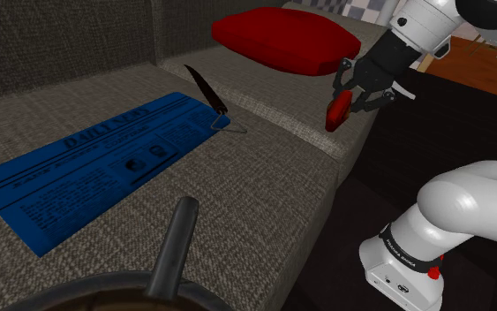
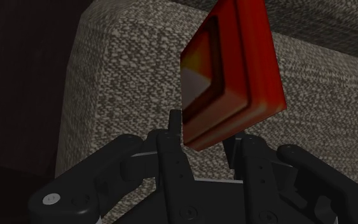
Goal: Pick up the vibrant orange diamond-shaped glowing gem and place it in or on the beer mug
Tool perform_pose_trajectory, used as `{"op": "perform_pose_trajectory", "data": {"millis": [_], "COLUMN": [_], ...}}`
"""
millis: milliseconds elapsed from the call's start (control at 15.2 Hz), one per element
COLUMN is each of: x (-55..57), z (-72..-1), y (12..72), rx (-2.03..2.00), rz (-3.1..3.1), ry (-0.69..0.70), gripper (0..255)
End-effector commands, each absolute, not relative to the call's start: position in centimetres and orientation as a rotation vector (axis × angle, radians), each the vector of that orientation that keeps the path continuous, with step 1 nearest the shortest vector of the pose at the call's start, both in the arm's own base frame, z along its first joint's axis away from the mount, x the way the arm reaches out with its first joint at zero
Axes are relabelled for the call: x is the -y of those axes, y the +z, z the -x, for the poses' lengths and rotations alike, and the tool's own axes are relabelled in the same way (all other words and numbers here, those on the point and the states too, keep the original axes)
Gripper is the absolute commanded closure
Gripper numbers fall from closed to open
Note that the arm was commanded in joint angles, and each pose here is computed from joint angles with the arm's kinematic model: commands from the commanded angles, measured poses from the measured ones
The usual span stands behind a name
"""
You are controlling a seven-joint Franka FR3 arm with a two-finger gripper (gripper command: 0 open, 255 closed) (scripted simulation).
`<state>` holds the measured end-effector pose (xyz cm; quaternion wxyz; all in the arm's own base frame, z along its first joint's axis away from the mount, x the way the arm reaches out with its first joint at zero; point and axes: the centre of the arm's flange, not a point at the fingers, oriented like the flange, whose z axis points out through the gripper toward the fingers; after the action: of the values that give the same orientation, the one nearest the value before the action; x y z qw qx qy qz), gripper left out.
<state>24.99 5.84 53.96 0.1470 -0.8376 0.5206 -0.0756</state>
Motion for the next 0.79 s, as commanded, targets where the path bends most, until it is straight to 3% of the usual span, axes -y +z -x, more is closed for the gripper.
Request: {"op": "perform_pose_trajectory", "data": {"millis": [0, 726], "x": [-5.8, -5.9], "z": [-25.0, -25.0], "y": [54.0, 57.6], "rx": [-1.498, -1.498], "rz": [2.411, 2.411], "ry": [-0.217, -0.217], "gripper": [255, 255]}}
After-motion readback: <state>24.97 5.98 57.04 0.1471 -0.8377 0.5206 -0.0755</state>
